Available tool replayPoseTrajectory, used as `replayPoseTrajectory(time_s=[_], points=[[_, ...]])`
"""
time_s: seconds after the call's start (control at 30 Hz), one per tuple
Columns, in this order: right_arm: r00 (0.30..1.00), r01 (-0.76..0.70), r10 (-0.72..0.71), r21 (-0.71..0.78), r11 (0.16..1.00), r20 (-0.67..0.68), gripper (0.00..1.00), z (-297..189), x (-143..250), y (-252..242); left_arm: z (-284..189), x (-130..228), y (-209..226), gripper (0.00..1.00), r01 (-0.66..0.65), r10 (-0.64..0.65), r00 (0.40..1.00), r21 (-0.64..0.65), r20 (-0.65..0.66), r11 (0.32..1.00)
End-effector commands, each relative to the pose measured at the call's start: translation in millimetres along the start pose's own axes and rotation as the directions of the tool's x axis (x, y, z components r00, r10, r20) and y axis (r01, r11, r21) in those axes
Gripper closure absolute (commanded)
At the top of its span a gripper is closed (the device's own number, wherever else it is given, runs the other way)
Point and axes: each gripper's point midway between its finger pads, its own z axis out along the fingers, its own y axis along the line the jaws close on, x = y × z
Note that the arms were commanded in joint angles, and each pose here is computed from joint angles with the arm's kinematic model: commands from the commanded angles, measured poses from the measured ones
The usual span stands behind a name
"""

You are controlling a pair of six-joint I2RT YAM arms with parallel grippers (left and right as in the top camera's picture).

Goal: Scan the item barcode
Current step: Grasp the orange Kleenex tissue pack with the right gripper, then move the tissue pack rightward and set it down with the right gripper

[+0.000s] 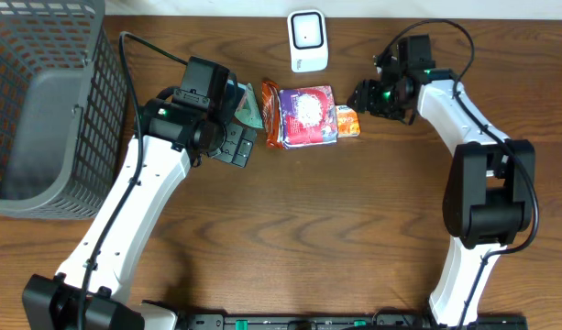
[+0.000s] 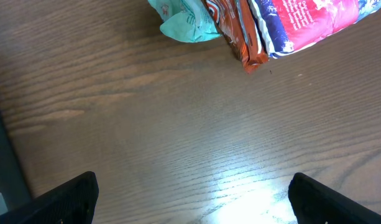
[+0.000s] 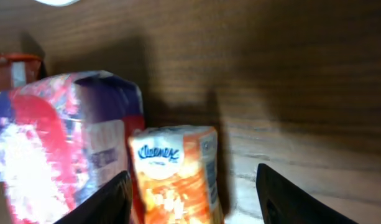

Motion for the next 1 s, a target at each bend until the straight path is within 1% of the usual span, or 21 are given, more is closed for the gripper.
replayPoseTrajectory(time_s=[0.0,0.07,0.13,0.2,0.3,0.37,0.47,0.6,0.77,0.87,0.97], points=[[0.999,-0.024,0.023,-0.02,1.0,-0.039,0.39,15.2,19.8,0.9,-2.1,-2.8,0.3,0.02,0.016,-0.016,1.0,0.004,0.007,1.0],[0.999,-0.02,0.019,-0.029,0.999,-0.04,0.39,21.5,26.2,-0.4,-2.1,-2.8,0.3,0.02,0.016,-0.016,1.0,0.004,0.007,1.0],[0.999,-0.017,0.016,-0.03,0.999,-0.039,0.42,26.6,31.5,-2.9,-2.1,-2.8,0.3,0.02,0.016,-0.016,1.0,0.004,0.007,1.0],[0.999,-0.025,0.024,-0.04,0.999,-0.041,0.48,31.6,37.5,-3.8,-2.1,-2.8,0.3,0.02,0.016,-0.016,1.0,0.004,0.007,1.0],[0.998,-0.039,0.035,-0.058,0.998,-0.06,0.7,34.8,46.0,-3.2,-2.1,-2.8,0.3,0.02,0.016,-0.016,1.0,0.004,0.007,1.0],[0.996,-0.044,0.038,-0.084,0.996,-0.077,0.82,34.2,49.4,1.2,-2.2,-2.9,0.3,0.02,0.016,-0.016,1.0,0.004,0.007,1.0],[0.991,-0.071,0.049,-0.182,0.981,-0.124,0.99,29.1,55.9,15.5,-2.1,-2.8,0.3,0.02,0.016,-0.016,1.0,0.004,0.007,1.0],[0.975,-0.157,0.086,-0.36,0.92,-0.207,0.99,11.4,62.8,33.9,-2.1,-2.8,0.3,0.02,0.016,-0.016,1.0,0.004,0.007,1.0],[0.94,-0.313,0.164,-0.562,0.766,-0.301,0.99,-29.9,57.1,37.1,-2.1,-2.8,0.3,0.02,0.016,-0.016,1.0,0.004,0.007,1.0],[0.922,-0.376,0.212,-0.616,0.692,-0.324,0.99,-49.9,49.8,26.6,-2.1,-2.8,0.3,0.02,0.016,-0.016,1.0,0.004,0.007,1.0],[0.905,-0.419,0.262,-0.605,0.677,-0.334,0.99,-58.3,48.5,9.1,-2.1,-2.8,0.3,0.02,0.016,-0.016,1.0,0.004,0.007,1.0]])
